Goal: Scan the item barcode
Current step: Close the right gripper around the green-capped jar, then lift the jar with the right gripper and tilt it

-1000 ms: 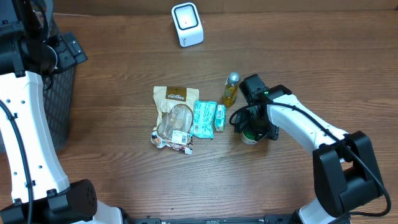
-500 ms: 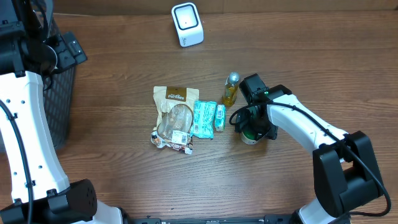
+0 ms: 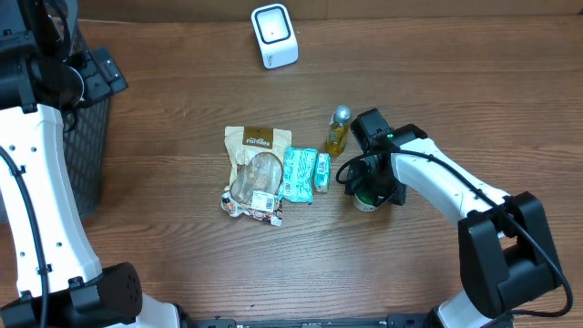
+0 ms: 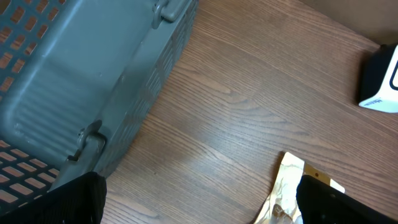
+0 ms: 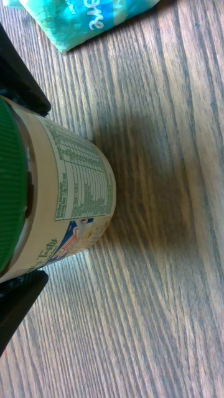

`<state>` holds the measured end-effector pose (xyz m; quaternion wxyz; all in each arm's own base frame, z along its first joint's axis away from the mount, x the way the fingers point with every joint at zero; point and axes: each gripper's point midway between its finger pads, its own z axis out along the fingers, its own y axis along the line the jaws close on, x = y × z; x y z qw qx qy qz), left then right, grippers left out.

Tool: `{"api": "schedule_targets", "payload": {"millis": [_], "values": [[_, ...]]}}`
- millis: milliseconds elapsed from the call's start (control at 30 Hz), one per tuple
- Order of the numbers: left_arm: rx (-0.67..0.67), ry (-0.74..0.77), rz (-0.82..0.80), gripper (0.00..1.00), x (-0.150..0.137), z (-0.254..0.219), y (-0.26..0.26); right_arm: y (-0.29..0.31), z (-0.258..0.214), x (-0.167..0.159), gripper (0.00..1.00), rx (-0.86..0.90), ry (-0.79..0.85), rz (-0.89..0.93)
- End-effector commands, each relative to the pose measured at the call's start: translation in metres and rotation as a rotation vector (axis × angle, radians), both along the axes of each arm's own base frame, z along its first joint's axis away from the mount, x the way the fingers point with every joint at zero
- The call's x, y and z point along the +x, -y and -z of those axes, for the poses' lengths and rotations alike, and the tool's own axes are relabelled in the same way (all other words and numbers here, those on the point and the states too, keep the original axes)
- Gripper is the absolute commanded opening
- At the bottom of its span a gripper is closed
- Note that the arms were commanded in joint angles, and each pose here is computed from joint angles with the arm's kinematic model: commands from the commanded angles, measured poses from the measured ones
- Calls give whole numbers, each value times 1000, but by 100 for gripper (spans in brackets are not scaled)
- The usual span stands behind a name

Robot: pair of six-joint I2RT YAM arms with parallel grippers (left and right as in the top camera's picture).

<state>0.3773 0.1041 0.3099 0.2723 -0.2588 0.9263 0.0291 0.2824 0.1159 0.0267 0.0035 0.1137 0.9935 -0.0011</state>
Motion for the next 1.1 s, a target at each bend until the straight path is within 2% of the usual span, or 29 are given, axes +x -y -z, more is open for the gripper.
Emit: {"api": "schedule_targets", "payload": {"millis": [0, 500, 567, 633, 700, 800, 1067], "values": [[-2, 3, 6, 100, 2, -1, 1, 2, 3, -2, 77, -3, -11, 10], [-2, 3, 6, 100, 2, -1, 1, 2, 3, -3, 76, -1, -16, 10], [-2, 3, 6, 100, 2, -1, 1, 2, 3, -3, 71, -1, -16, 10], [-2, 3, 6, 100, 2, -1, 1, 2, 3, -3, 71, -1, -16, 10], [-2, 3, 6, 100, 2, -1, 1, 3, 0, -2, 64, -1, -17, 12], [-2, 3, 6, 100, 2, -1, 1, 6, -9, 0, 61, -3, -20, 23], [-2, 3, 6, 100, 2, -1, 1, 13, -59, 6, 61, 8, -4, 48]]}}
